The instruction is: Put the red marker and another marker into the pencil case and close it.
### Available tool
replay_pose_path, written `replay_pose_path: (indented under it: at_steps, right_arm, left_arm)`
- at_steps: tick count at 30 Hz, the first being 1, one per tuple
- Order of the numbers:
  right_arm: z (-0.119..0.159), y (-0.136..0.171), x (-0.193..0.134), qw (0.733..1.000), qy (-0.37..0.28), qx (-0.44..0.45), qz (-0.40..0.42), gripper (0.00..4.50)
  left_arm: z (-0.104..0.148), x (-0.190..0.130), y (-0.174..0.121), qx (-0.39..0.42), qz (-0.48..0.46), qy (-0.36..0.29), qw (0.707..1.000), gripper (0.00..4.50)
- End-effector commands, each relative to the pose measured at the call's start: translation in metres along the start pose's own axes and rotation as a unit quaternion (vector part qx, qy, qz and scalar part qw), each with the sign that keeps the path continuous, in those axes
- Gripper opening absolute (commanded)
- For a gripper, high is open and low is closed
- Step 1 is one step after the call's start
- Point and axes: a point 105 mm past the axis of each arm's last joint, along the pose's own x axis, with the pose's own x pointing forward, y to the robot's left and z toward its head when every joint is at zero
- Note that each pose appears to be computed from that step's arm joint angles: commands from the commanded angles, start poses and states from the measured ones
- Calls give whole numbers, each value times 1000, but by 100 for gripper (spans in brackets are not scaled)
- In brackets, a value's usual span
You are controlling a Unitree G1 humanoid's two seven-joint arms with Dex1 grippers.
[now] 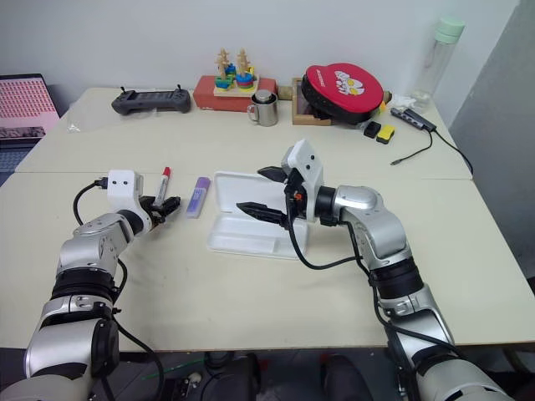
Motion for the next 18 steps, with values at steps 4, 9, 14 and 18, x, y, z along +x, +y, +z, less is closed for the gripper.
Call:
replay_pose_path:
  at_steps: [4, 9, 14, 18]
  right_arm:
    - [35, -5, -3, 998, -47, -38, -6, 450]
    - [37, -8, -5, 998, -50, -40, -10, 450]
    - [39, -11, -6, 998, -52, -42, -15, 450]
    - [40, -11, -11, 998, -54, -40, -16, 450]
  left_arm:
    - [9, -4, 10, -5, 30, -19, 999, 152]
    - [5, -6, 17, -21, 52, -18, 998, 55]
    - [4, -6, 18, -25, 58, -22, 998, 45]
    - [34, -9, 11, -34, 35, -89, 995, 45]
